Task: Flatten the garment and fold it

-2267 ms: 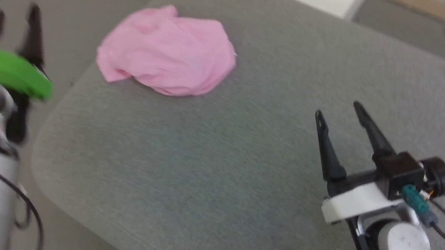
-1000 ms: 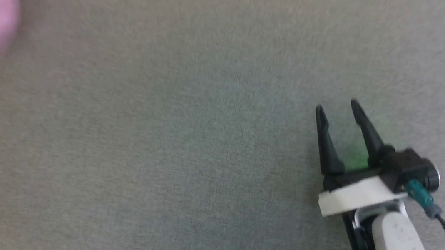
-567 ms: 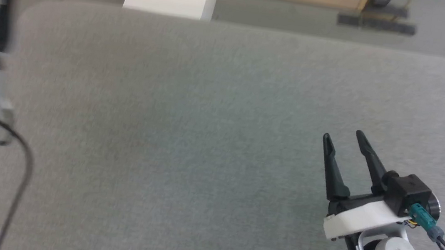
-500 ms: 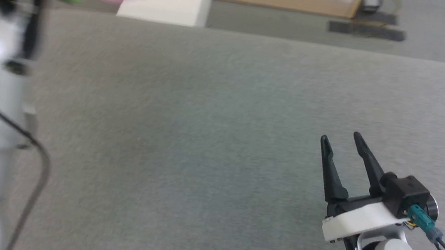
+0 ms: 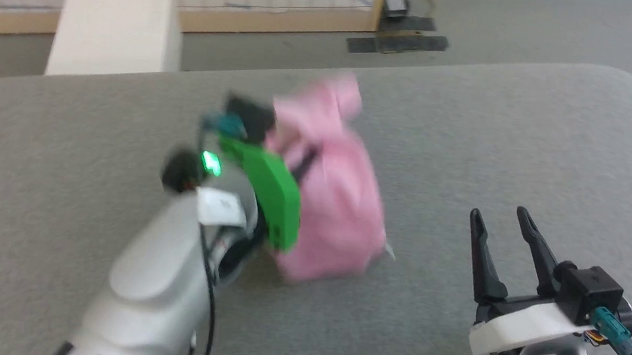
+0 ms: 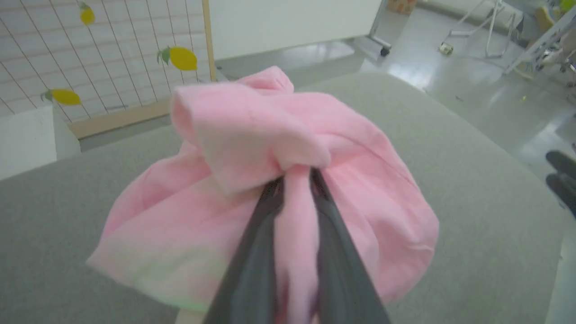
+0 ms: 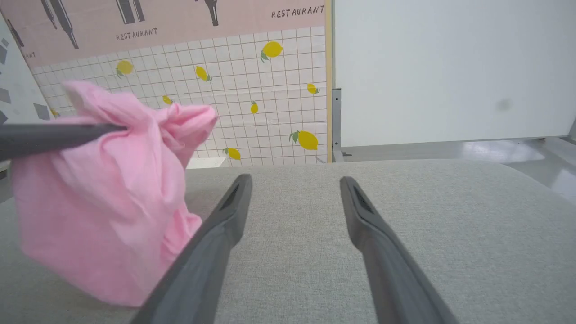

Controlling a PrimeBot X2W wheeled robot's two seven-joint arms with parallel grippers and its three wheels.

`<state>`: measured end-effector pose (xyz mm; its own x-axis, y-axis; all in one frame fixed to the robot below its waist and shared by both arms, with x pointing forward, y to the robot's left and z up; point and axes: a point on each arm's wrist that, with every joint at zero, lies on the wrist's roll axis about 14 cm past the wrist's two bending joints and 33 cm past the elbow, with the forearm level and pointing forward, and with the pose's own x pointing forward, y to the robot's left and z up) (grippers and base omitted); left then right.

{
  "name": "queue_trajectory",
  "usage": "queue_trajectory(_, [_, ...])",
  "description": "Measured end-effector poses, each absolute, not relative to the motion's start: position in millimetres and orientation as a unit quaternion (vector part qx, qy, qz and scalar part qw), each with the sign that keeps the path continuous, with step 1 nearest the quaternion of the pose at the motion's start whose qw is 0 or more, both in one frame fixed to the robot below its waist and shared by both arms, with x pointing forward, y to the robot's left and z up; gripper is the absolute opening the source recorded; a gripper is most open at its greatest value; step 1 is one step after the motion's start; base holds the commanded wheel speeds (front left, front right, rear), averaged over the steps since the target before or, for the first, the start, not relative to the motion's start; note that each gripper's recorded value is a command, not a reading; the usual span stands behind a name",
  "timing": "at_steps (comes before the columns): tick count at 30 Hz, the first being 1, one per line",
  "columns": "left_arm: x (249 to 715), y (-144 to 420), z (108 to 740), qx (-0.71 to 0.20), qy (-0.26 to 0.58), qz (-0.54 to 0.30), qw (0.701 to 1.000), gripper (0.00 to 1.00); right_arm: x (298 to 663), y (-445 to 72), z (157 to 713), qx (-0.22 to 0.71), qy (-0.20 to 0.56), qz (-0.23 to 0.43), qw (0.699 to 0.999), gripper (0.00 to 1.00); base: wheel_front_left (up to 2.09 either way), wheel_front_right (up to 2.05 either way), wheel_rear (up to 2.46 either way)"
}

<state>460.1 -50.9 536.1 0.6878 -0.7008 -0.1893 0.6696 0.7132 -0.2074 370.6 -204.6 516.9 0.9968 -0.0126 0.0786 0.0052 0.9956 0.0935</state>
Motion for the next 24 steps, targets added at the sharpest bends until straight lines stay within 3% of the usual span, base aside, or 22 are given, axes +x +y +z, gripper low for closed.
queue_trajectory(4, [424.8, -63.7, 454.1, -0.034, 0.287, -0.390, 0.874, 0.00, 359.1, -220.1, 521.2, 0.043, -0.046, -0.029, 0.998, 1.00, 0.00, 0.00, 0.00])
queue_trajectory(5, [417.3, -63.0, 438.2, -0.030, 0.323, -0.388, 0.863, 0.20, 357.0, -223.1, 522.2, 0.042, -0.047, -0.033, 0.997, 1.00, 0.00, 0.00, 0.00])
queue_trajectory(6, [409.6, -62.3, 424.7, -0.024, 0.355, -0.386, 0.851, 0.73, 355.2, -225.7, 523.0, 0.041, -0.048, -0.037, 0.997, 1.00, 0.00, 0.00, 0.00])
queue_trajectory(7, [405.0, -62.0, 417.4, -0.019, 0.373, -0.386, 0.843, 1.00, 354.1, -227.3, 523.3, 0.041, -0.048, -0.040, 0.997, 1.00, 0.00, 0.00, 0.00])
queue_trajectory(11, [403.4, -61.1, 412.2, -0.024, 0.388, -0.379, 0.840, 1.00, 353.1, -229.5, 522.8, 0.040, -0.047, -0.044, 0.997, 1.00, 0.00, 0.00, 0.00])
queue_trajectory(14, [414.9, -58.0, 427.3, -0.050, 0.351, -0.369, 0.859, 1.00, 356.1, -224.0, 520.8, 0.042, -0.044, -0.035, 0.998, 1.00, 0.00, 0.00, 0.00])
queue_trajectory(20, [465.2, -23.9, 516.4, -0.130, 0.136, -0.306, 0.933, 1.00, 364.8, -207.0, 526.6, 0.043, -0.052, -0.008, 0.998, 1.00, 0.00, 0.00, 0.00])
queue_trajectory(24, [478.3, 26.0, 568.5, -0.149, -0.012, -0.232, 0.961, 1.00, 372.1, -194.4, 530.5, 0.041, -0.055, 0.012, 0.998, 1.00, 0.00, 0.00, 0.00])
